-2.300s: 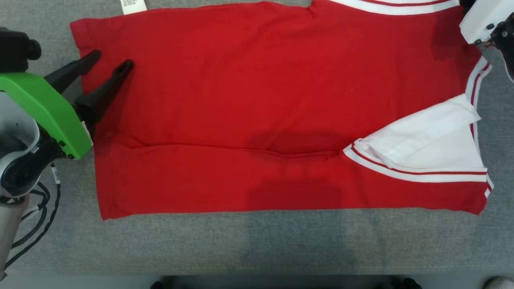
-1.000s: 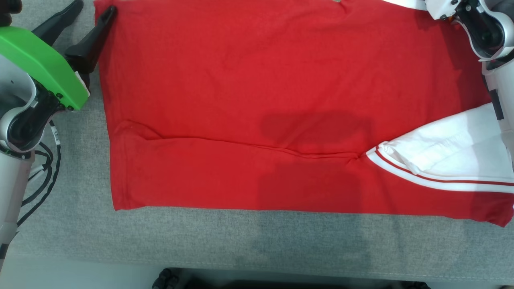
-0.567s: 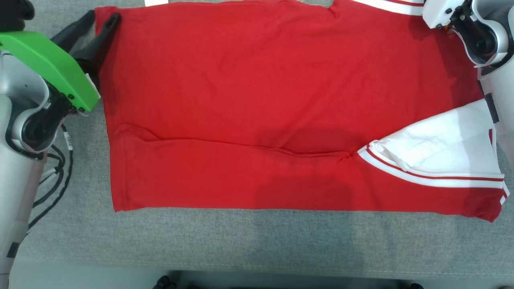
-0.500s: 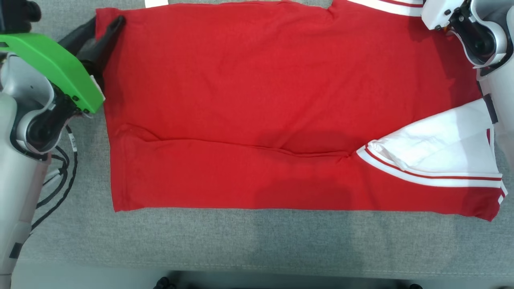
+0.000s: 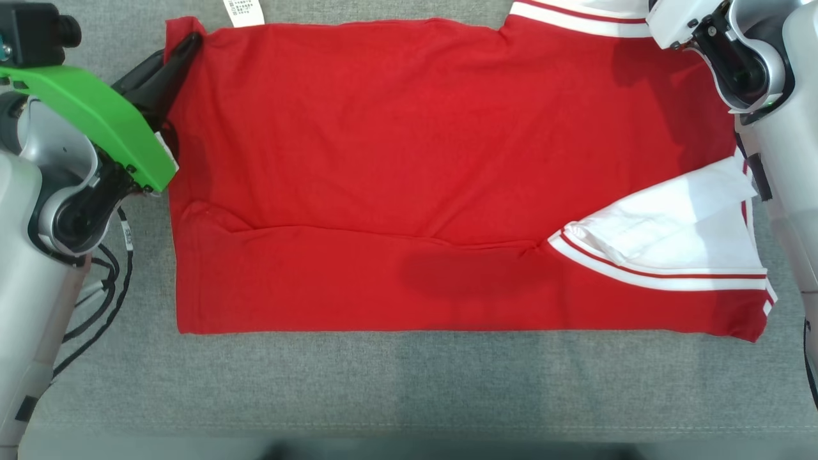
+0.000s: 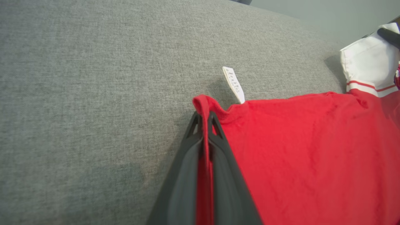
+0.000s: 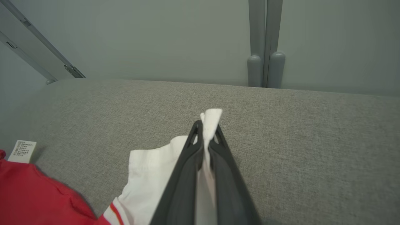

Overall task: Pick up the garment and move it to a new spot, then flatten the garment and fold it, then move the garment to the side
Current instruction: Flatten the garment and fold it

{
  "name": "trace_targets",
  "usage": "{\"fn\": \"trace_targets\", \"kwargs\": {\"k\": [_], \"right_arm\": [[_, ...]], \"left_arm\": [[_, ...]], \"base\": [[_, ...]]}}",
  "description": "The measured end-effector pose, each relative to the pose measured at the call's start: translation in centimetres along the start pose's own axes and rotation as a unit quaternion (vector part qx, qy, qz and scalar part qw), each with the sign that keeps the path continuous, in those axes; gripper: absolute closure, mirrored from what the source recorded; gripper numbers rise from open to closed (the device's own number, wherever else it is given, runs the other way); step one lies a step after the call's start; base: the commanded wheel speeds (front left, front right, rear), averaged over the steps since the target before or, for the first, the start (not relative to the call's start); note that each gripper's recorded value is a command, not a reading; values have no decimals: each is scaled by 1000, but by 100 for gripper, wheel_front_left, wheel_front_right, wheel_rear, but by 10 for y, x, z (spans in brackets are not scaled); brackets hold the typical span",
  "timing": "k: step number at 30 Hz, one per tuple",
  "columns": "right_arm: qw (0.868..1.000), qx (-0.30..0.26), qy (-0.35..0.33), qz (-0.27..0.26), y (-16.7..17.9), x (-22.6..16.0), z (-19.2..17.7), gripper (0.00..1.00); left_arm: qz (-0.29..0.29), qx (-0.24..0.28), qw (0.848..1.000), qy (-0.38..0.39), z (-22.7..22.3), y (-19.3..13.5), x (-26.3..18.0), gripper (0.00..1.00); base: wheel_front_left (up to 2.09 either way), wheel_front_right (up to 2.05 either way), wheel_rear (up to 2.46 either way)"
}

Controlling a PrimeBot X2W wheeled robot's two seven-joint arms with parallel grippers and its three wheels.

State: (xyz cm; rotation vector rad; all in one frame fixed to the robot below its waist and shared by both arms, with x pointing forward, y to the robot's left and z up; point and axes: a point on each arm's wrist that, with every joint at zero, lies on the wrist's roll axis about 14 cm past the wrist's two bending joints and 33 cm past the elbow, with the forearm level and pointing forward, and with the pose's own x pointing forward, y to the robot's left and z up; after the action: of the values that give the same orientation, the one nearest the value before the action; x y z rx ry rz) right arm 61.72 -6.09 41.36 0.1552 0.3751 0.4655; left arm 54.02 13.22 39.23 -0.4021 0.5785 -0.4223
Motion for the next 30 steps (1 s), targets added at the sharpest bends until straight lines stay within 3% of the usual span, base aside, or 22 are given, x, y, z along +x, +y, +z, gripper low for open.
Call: {"fn": "trace_targets", "kwargs": {"k": [18, 30], "right_arm": [[995, 34, -88, -12, 4, -78, 18, 100], [988, 55, -144, -4, 24, -132, 32, 100]], "left_arm": [[-14, -18, 997, -67, -2, -24, -39, 100], [-18, -23, 994, -105, 4, -36, -68, 100]], "base": [[0, 0, 0], [0, 0, 0]]}}
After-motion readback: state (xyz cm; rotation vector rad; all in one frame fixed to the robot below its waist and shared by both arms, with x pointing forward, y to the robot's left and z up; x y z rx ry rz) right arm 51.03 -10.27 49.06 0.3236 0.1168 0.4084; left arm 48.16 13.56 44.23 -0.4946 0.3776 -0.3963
